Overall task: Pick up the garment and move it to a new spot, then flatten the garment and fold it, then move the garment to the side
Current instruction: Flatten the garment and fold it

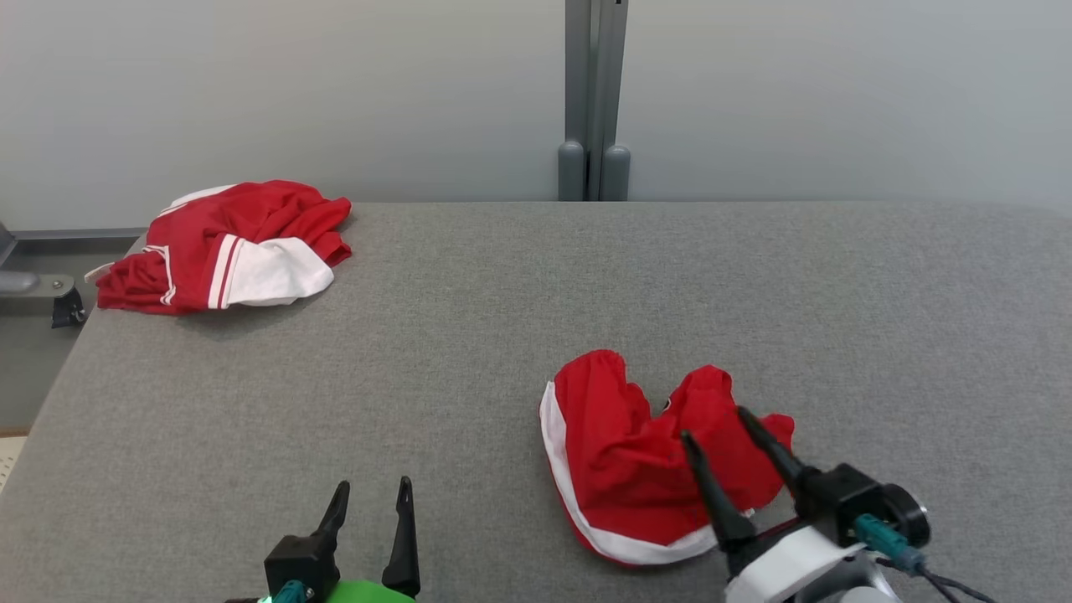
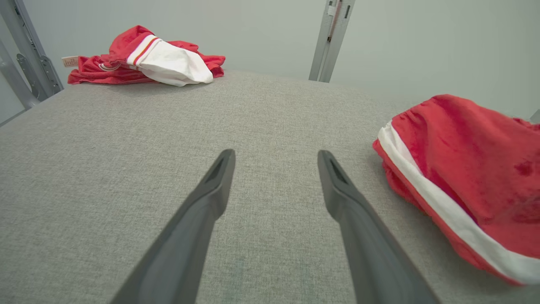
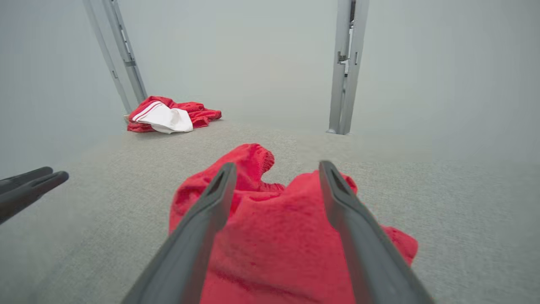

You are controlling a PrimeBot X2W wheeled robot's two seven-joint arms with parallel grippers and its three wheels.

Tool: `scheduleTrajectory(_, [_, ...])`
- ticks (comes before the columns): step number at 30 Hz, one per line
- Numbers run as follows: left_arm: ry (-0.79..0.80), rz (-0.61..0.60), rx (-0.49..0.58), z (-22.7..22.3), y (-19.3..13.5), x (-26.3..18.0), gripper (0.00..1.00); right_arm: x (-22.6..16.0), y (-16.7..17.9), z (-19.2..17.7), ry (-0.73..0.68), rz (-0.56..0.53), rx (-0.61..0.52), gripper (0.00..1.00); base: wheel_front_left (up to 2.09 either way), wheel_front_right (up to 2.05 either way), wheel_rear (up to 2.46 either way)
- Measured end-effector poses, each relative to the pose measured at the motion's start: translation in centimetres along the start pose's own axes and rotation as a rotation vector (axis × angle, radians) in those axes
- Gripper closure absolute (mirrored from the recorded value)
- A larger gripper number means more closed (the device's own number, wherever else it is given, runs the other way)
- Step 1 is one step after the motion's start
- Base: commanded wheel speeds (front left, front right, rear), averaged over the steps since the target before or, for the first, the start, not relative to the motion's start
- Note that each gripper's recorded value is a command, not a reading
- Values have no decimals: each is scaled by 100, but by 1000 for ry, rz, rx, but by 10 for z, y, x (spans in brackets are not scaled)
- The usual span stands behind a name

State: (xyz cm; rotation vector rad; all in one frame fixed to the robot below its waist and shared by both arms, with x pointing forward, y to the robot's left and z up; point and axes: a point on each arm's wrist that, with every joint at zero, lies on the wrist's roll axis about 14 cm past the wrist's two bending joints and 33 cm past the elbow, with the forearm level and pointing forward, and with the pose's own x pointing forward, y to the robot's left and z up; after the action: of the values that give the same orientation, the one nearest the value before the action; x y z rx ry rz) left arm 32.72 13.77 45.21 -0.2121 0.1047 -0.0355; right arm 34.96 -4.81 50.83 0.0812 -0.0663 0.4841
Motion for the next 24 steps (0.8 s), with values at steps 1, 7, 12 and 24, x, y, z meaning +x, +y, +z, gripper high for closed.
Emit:
scheduleTrajectory(1, [1, -2, 0, 0, -1, 0, 0, -4, -12, 2, -3, -36, -8, 0, 0, 0, 0])
scheduleTrajectory(7, [7, -7, 1, -2, -2, 0, 0, -28, -74, -14, 89, -214, -47, 0, 0, 0, 0])
scheduleTrajectory(12, [18, -6, 2, -5, -2, 0, 0, -39, -91, -49, 204, -284, 43, 0, 0, 0, 0])
scheduleTrajectory(24, [25, 33, 11, -7, 12, 0, 0, -8, -50, -93, 385, -119, 220, 100, 0, 0, 0])
